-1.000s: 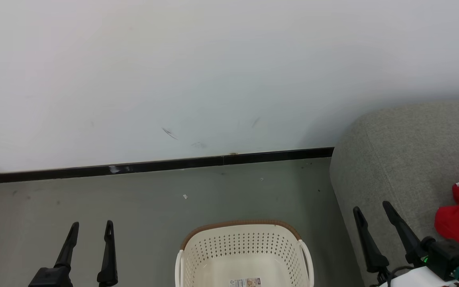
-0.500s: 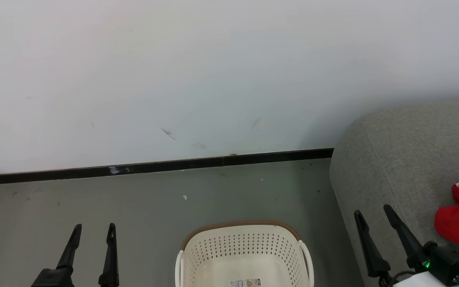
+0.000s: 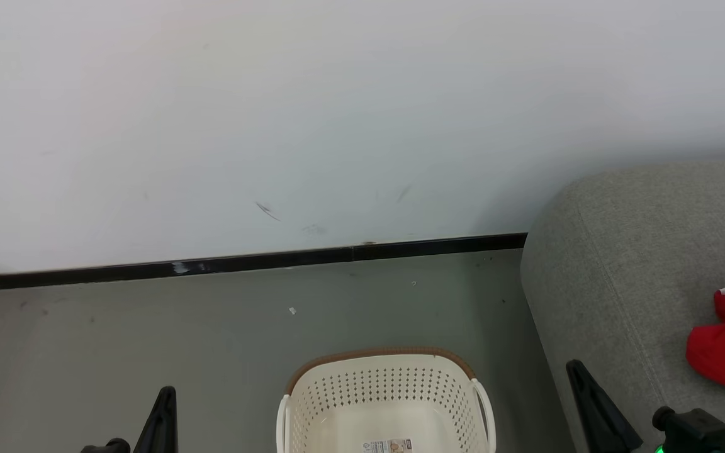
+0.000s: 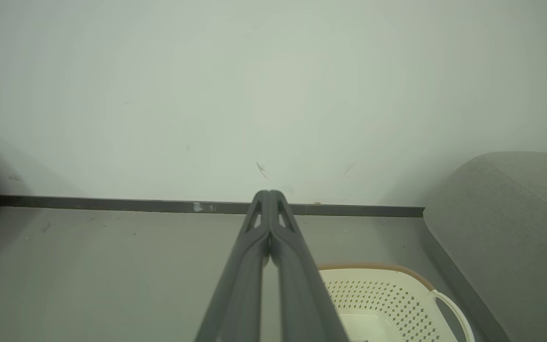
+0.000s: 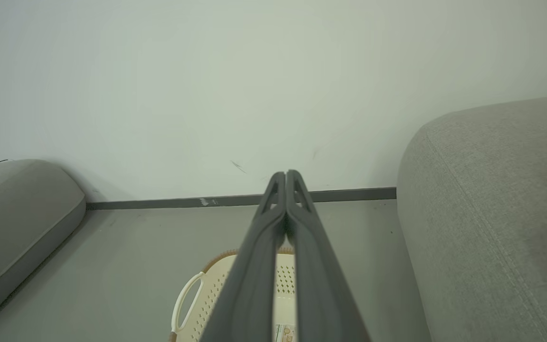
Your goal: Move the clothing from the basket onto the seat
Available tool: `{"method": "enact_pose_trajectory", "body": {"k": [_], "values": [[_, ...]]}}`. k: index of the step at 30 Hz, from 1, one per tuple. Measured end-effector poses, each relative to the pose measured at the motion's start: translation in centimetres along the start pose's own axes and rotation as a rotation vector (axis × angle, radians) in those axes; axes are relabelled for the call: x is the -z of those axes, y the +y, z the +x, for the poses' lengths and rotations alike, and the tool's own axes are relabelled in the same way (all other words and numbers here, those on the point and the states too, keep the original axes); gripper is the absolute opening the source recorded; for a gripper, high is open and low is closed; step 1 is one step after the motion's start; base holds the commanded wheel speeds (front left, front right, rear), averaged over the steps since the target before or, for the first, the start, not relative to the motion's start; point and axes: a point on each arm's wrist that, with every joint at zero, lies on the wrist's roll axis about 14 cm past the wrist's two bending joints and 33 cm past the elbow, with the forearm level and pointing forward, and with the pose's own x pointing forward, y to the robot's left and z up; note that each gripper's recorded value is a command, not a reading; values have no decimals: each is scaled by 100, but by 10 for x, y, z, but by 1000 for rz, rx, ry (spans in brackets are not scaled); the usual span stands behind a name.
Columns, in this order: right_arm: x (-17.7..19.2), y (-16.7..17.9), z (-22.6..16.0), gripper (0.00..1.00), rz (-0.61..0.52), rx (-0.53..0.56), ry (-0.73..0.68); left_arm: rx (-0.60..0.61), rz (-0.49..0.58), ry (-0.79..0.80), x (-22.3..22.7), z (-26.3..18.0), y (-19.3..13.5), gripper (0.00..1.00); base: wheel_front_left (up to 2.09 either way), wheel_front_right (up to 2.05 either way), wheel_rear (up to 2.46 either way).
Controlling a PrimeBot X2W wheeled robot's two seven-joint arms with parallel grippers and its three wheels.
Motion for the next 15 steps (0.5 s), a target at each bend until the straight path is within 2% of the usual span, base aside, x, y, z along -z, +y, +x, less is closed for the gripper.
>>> {"method": "enact_pose_trajectory", "body": {"k": [15], "values": [[3, -11, -2, 0, 256, 72, -3, -41, -229, 76, 12, 2, 9, 0, 0, 0, 0]]}}
